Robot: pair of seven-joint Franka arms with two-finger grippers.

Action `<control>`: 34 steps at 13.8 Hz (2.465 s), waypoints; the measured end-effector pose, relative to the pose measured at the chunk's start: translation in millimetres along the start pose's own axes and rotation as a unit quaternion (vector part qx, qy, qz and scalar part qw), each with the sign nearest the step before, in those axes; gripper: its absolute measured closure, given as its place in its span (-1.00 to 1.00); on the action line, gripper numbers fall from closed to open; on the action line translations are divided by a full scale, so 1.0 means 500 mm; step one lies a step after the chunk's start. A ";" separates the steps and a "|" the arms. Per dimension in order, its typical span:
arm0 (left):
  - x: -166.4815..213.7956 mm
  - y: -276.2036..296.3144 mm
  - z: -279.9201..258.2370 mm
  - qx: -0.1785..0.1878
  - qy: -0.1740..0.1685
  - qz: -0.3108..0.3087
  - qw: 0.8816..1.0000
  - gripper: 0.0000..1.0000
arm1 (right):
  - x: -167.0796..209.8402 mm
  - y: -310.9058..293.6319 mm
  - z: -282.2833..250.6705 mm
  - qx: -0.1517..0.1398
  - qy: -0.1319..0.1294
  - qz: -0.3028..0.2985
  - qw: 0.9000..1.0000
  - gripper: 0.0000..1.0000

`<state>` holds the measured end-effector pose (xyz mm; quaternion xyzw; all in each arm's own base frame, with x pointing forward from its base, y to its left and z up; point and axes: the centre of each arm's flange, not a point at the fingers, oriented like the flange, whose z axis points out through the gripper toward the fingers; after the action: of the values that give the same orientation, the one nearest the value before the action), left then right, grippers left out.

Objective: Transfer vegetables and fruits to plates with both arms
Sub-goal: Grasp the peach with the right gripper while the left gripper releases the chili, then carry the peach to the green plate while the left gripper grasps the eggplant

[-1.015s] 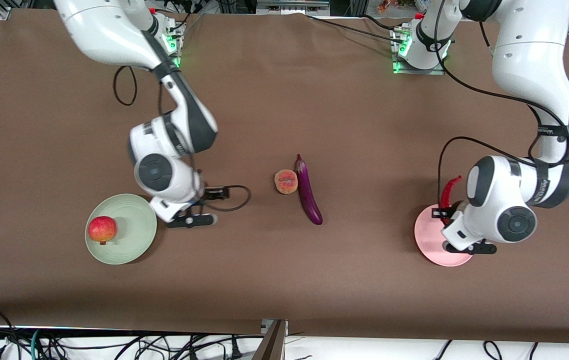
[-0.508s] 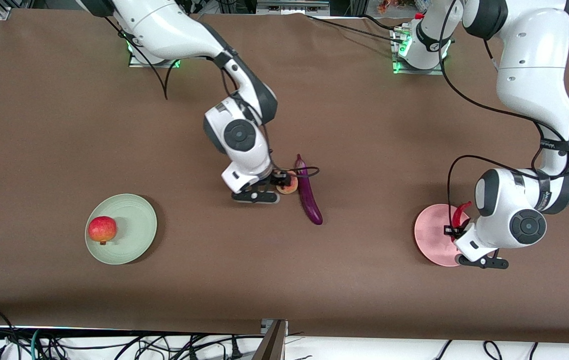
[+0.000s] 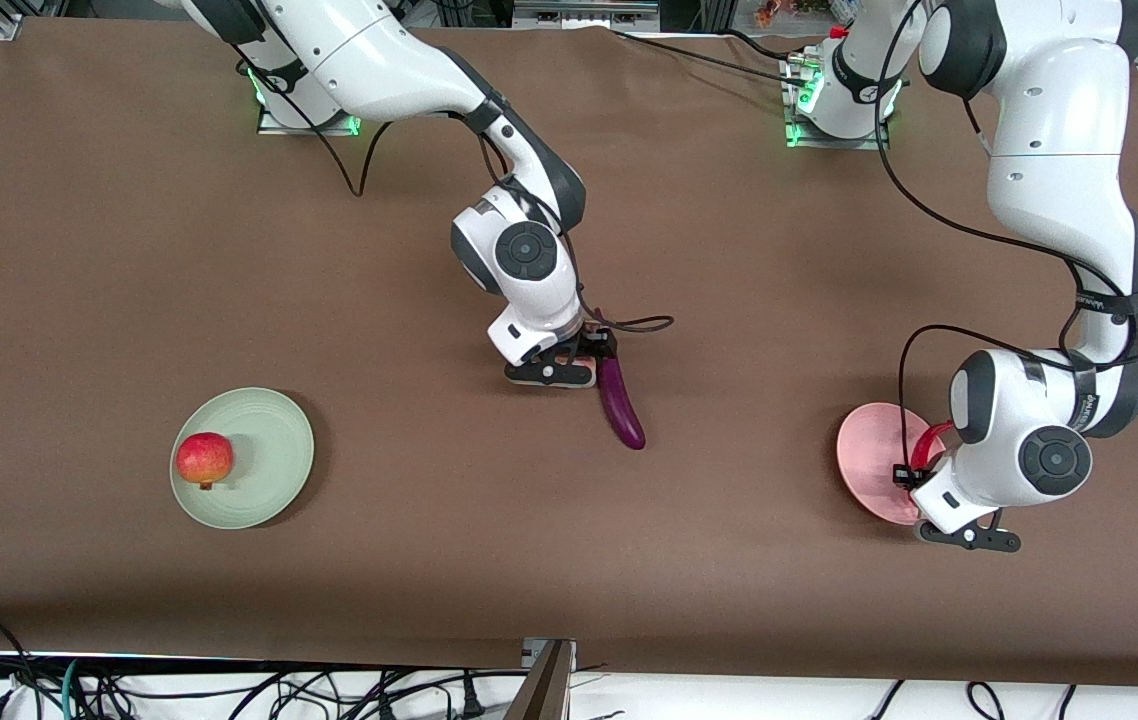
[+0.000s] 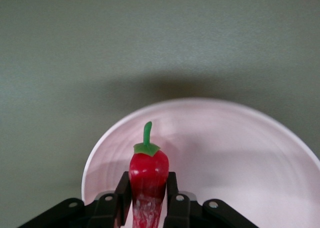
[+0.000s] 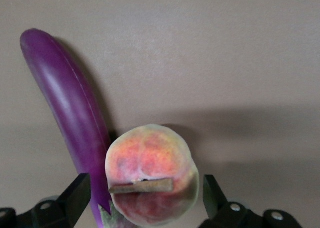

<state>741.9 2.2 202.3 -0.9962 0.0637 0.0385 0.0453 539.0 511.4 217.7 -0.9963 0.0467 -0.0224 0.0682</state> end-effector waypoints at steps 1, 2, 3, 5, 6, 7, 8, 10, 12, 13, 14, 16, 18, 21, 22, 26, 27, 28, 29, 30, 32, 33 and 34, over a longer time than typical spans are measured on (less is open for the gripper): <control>0.001 0.018 -0.001 0.000 -0.004 0.006 1.000 0.06 | -0.003 -0.001 0.005 0.000 -0.001 -0.001 1.000 -0.99; 0.002 0.037 -0.004 0.000 -0.007 0.012 1.000 -0.11 | -0.004 -0.001 0.009 -0.001 -0.001 -0.001 1.000 -0.99; 0.003 0.053 -0.008 0.000 -0.011 0.018 1.000 -0.32 | -0.003 0.002 0.014 -0.003 0.000 -0.002 1.000 -0.99; -0.001 0.068 -0.014 -0.001 -0.029 0.021 0.999 -0.76 | 0.001 0.006 0.018 -0.008 0.004 -0.005 1.000 -0.99; -0.002 0.074 -0.022 -0.004 -0.040 0.018 0.999 -0.95 | 0.002 0.007 0.018 -0.009 0.005 -0.006 1.000 -0.99; -0.003 0.086 -0.032 -0.014 -0.052 0.007 0.999 -1.00 | 0.003 0.008 0.018 -0.010 0.006 -0.007 1.000 -0.99; -0.004 0.104 -0.043 -0.032 -0.063 -0.012 0.997 -1.00 | 0.003 0.009 0.019 -0.011 0.007 -0.008 1.000 -0.99; -0.007 0.150 -0.055 -0.076 -0.079 -0.066 0.992 -1.00 | 0.002 0.010 0.024 -0.016 0.010 -0.014 1.000 -0.99; -0.012 0.217 -0.060 -0.102 -0.099 -0.116 0.983 -1.00 | 0.000 0.012 0.033 -0.019 0.009 -0.015 1.000 -0.99; -0.016 0.267 -0.064 -0.102 -0.110 -0.141 0.979 -1.00 | -0.001 0.012 0.038 -0.018 0.010 -0.016 1.000 -0.95; -0.022 0.327 -0.070 -0.099 -0.119 -0.170 0.973 -1.00 | -0.001 0.012 0.042 -0.017 0.011 -0.016 1.000 -0.95; -0.044 0.469 -0.081 -0.082 -0.133 -0.233 0.960 -1.00 | 0.000 0.011 0.041 -0.015 0.013 -0.017 1.000 -0.63; -0.075 0.597 -0.091 -0.077 -0.146 -0.281 0.945 -1.00 | 0.003 0.013 0.041 -0.015 0.015 -0.016 1.000 -0.63; -0.095 0.689 -0.103 -0.101 -0.156 -0.329 0.926 -1.00 | 0.043 0.037 0.022 -0.015 0.027 -0.016 0.999 -0.63; -0.095 0.703 -0.106 -0.105 -0.151 -0.339 0.923 -1.00 | 0.072 0.059 0.002 -0.018 0.030 -0.022 0.999 -0.63; -0.106 0.772 -0.110 -0.116 -0.127 -0.347 0.922 -1.00 | 0.231 0.248 -0.109 -0.053 0.003 -0.095 0.994 -0.63; -0.109 0.787 -0.107 -0.119 -0.122 -0.344 0.923 -1.00 | 0.269 0.309 -0.129 -0.059 -0.005 -0.118 0.991 -0.63; -0.113 0.804 -0.104 -0.121 -0.116 -0.341 0.925 -1.00 | 0.304 0.373 -0.145 -0.063 -0.014 -0.140 0.988 -0.63; -0.117 0.822 -0.100 -0.121 -0.108 -0.335 0.928 -1.00 | 0.332 0.433 -0.153 -0.067 -0.023 -0.161 0.984 -0.63; -0.123 0.839 -0.095 -0.118 -0.097 -0.328 0.932 -1.00 | 0.356 0.491 -0.156 -0.070 -0.033 -0.181 0.980 -0.63; -0.137 0.869 -0.073 -0.100 -0.073 -0.308 0.943 -1.00 | 0.393 0.604 -0.158 -0.080 -0.048 -0.217 0.972 -0.63; -0.141 0.879 -0.059 -0.086 -0.056 -0.296 0.950 -0.99 | 0.406 0.654 -0.159 -0.084 -0.052 -0.226 0.969 -0.63; -0.144 0.883 -0.045 -0.069 -0.041 -0.282 0.956 -0.81 | 0.417 0.696 -0.158 -0.085 -0.056 -0.228 0.968 -0.63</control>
<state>614.6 -427.2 192.8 -0.9718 -0.2250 0.0696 -0.0122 711.0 137.5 256.1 -0.9824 -0.1842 0.0221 -0.0210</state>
